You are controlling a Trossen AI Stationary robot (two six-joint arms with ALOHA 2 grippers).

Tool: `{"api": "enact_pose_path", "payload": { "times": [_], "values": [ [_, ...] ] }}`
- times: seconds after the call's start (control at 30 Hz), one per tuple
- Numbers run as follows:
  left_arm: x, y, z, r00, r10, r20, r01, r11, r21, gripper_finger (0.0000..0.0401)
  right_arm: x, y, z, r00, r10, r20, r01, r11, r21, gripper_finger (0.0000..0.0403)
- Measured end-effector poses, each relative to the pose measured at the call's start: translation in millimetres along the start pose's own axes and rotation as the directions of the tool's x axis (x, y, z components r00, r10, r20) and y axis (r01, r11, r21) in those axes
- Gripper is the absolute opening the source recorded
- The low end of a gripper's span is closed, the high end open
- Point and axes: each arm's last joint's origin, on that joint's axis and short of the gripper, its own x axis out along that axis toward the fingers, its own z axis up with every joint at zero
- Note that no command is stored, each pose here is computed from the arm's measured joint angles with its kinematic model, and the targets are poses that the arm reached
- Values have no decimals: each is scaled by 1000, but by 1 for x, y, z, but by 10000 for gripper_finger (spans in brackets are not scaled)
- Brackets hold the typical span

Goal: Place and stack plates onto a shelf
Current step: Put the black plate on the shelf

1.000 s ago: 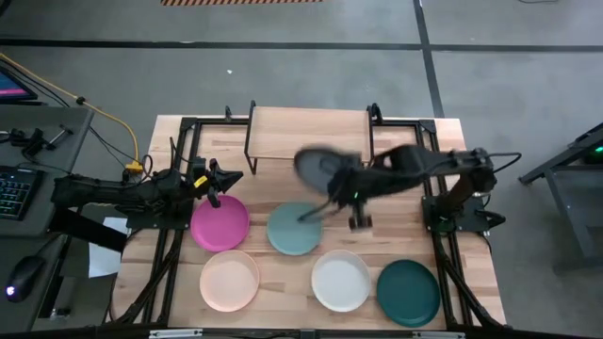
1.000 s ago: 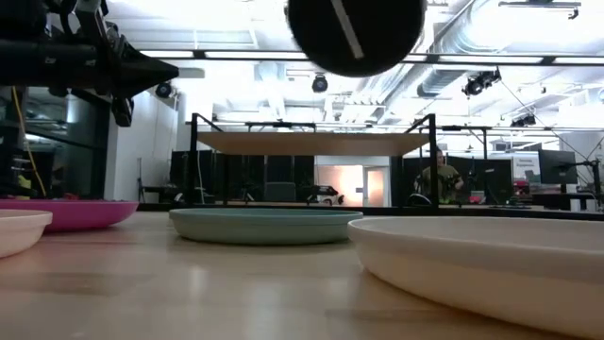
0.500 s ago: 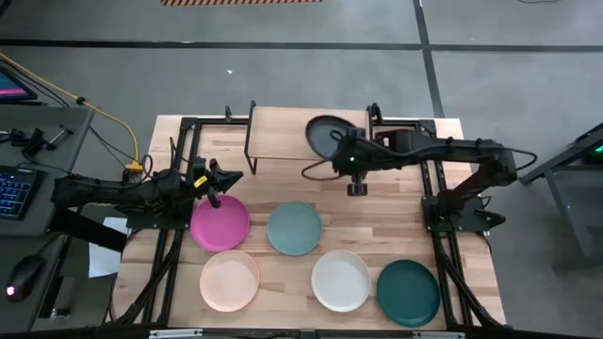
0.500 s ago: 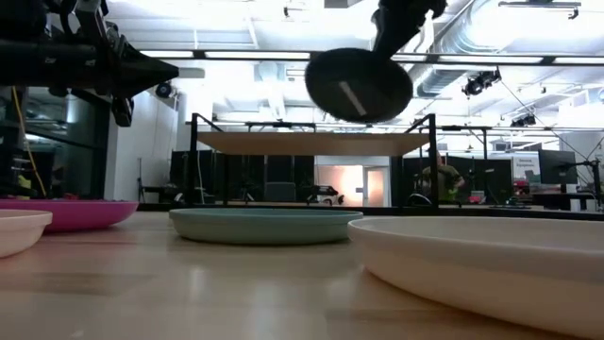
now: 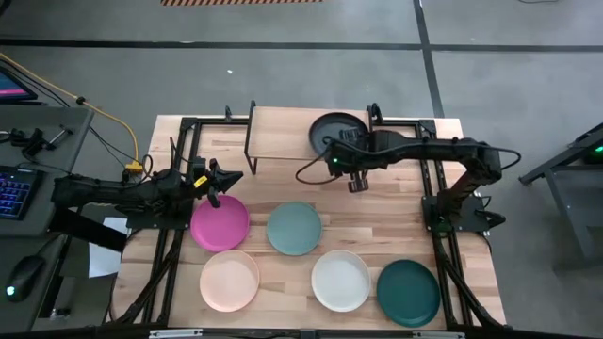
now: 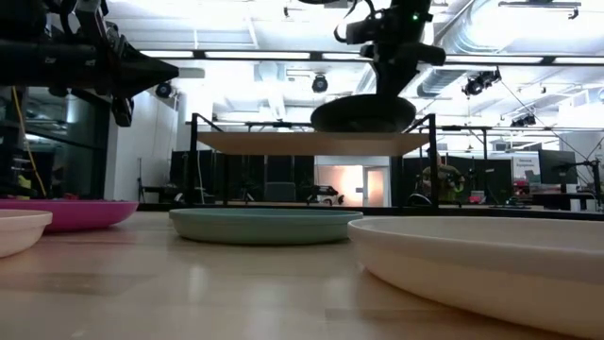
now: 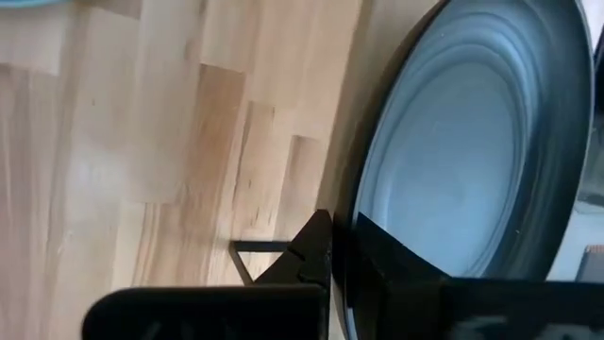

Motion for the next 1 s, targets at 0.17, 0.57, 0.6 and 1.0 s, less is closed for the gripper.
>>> {"api": "enact_pose_path", "payload": {
  "times": [0.17,0.57,0.6,1.0],
  "values": [
    [0,0,0,1000,-1,0,1,1000,0,1,2,-4,-2,1000,4,-4,-3,998,59,0],
    [0,0,0,1000,0,0,0,1000,0,1,4,-10,-3,1000,-3,5,2,990,139,0],
    [0,0,0,1000,0,-1,0,1000,0,1,4,-10,-3,1000,-6,10,5,989,148,0],
    [0,0,0,1000,0,0,0,1000,0,1,5,-13,-2,1000,-14,22,11,987,159,0]
  ]
}}
